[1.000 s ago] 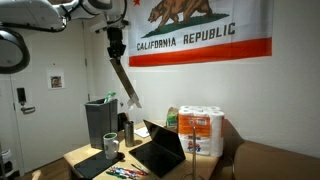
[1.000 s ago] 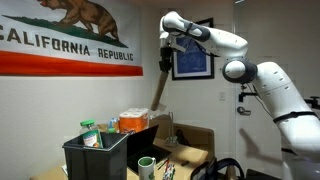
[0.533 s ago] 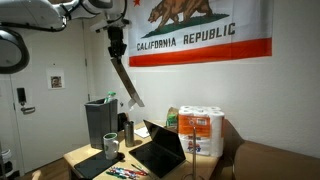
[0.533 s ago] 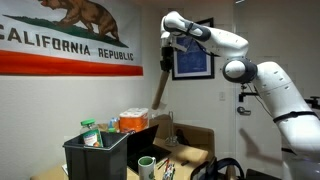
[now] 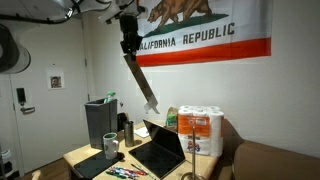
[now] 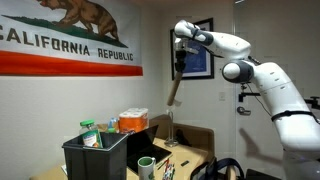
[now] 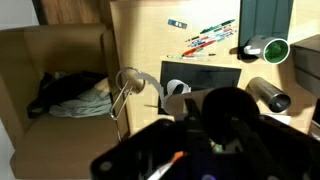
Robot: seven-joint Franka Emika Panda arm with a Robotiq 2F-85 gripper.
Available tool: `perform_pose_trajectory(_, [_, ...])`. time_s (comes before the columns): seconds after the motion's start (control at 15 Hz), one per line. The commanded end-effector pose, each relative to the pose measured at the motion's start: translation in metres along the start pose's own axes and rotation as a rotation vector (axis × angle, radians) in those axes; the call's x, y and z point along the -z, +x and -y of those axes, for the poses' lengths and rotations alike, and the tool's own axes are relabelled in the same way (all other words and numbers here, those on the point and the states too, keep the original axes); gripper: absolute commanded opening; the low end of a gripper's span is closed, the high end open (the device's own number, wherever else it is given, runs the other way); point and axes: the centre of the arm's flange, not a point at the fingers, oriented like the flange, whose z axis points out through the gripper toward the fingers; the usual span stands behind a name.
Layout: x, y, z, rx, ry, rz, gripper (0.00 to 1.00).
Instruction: Take the paper towel roll out of the grey bin and place it on the silver holder
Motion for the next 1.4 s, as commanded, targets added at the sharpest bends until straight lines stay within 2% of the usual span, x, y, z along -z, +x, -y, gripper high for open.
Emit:
perform_pose_trajectory(0.0, [0.004, 0.016, -0.059, 0.012, -0.002, 0.019, 0.05])
perform_pose_trajectory(0.2, [-0.016, 0.027, -0.089, -0.004, -0.002, 0.032, 0.04])
perform_pose_trajectory(0.53, [-0.045, 0.057, -0.104, -0.041, -0.006, 0.013, 0.04])
perform_pose_trajectory(0.8, [-0.049, 0.079, -0.108, -0.065, -0.028, -0.027, 0.05])
perform_pose_trajectory(1.33, [-0.047, 0.101, -0.126, -0.134, -0.072, -0.088, 0.05])
